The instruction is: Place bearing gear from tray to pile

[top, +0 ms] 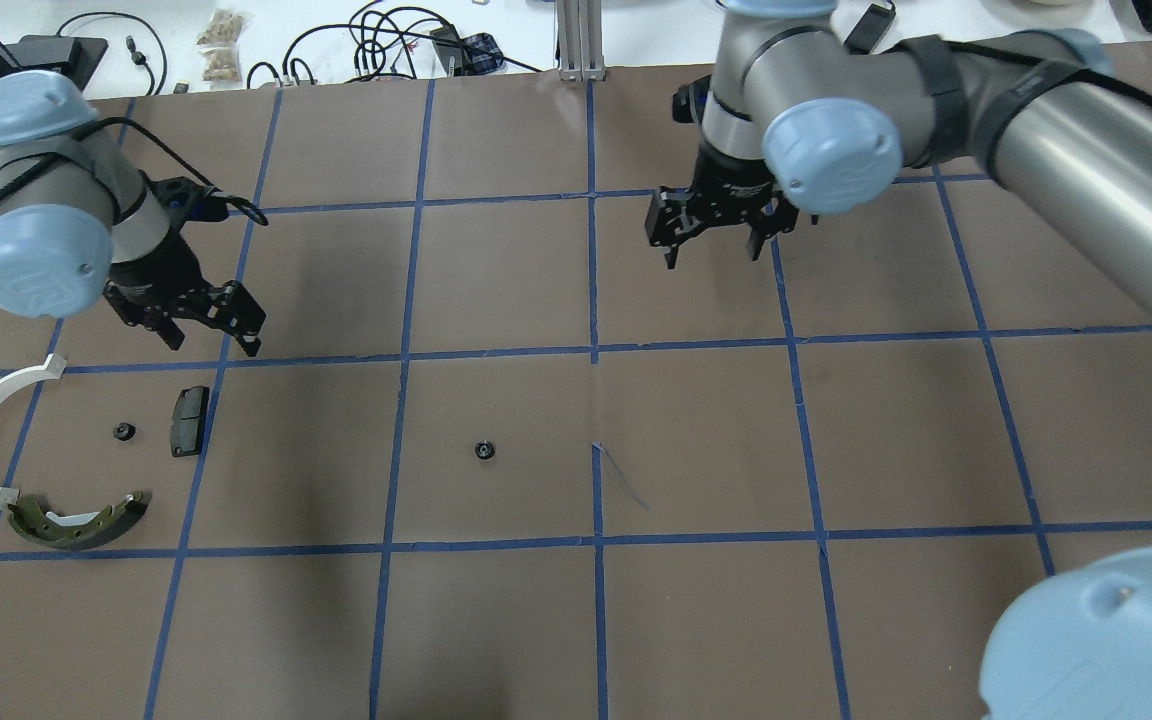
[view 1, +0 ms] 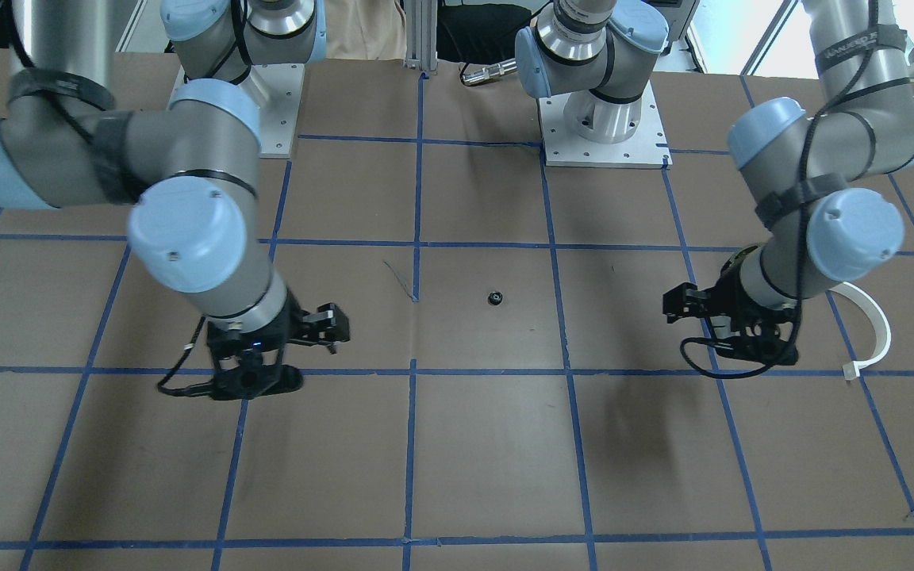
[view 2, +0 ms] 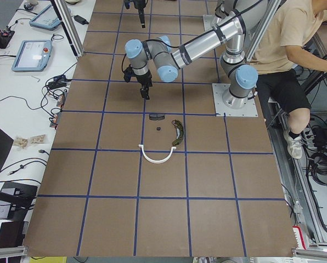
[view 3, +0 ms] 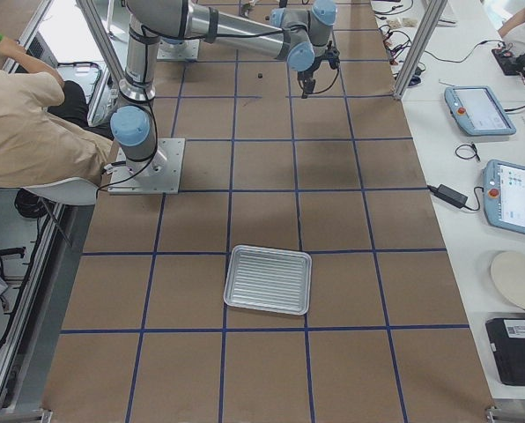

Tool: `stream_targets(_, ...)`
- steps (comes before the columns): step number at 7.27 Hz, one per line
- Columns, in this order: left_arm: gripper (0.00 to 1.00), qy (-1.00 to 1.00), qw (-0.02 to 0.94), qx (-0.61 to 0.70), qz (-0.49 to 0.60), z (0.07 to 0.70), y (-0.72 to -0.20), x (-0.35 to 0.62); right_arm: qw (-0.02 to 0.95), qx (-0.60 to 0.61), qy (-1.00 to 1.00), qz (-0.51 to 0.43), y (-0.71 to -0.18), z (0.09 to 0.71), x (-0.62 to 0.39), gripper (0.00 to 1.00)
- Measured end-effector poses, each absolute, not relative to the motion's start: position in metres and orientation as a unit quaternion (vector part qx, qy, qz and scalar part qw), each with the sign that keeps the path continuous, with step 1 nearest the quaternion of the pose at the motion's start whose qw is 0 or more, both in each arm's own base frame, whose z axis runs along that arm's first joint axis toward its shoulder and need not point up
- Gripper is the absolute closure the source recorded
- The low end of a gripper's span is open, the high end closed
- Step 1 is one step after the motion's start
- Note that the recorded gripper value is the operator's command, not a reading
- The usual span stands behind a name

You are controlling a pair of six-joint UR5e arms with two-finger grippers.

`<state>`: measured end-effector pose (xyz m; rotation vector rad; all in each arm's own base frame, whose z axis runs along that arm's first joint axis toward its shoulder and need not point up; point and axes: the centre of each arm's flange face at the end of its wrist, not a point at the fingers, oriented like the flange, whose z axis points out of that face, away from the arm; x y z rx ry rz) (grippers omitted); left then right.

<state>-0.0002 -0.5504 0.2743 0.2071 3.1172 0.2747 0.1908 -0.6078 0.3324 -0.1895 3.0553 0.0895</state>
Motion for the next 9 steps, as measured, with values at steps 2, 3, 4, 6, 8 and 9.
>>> stream_targets(2, 0.0, 0.995, -0.004, 0.068, 0.078, 0.276, -0.538, -0.109, 0.018, -0.053, 0.998, -0.004, -0.587, 0.406, 0.144, 0.0)
stream_targets(3, 0.0, 0.994, -0.003, 0.073, 0.078, 0.267, -0.527, -0.154, 0.011, -0.059, 0.998, -0.015, -0.564, 0.44, 0.151, 0.0)
stream_targets(4, 0.0, 0.994, -0.002, 0.075, 0.074, 0.255, -0.515, -0.187, 0.003, -0.069, 0.997, -0.02, -0.54, 0.463, 0.171, 0.0)
stream_targets(6, 0.0, 0.995, -0.014, 0.077, 0.065, 0.224, -0.481, -0.218, -0.008, -0.083, 0.996, -0.031, -0.486, 0.492, 0.198, 0.0)
stream_targets(8, 0.02, 0.995, -0.018, 0.076, 0.065, 0.192, -0.452, -0.226, -0.002, -0.066, 0.998, 0.005, -0.457, 0.49, 0.185, 0.0)
stream_targets(9, 0.23, 0.995, -0.019, 0.075, 0.062, 0.185, -0.445, -0.232, -0.001, -0.049, 0.999, 0.023, -0.455, 0.486, 0.17, 0.0)
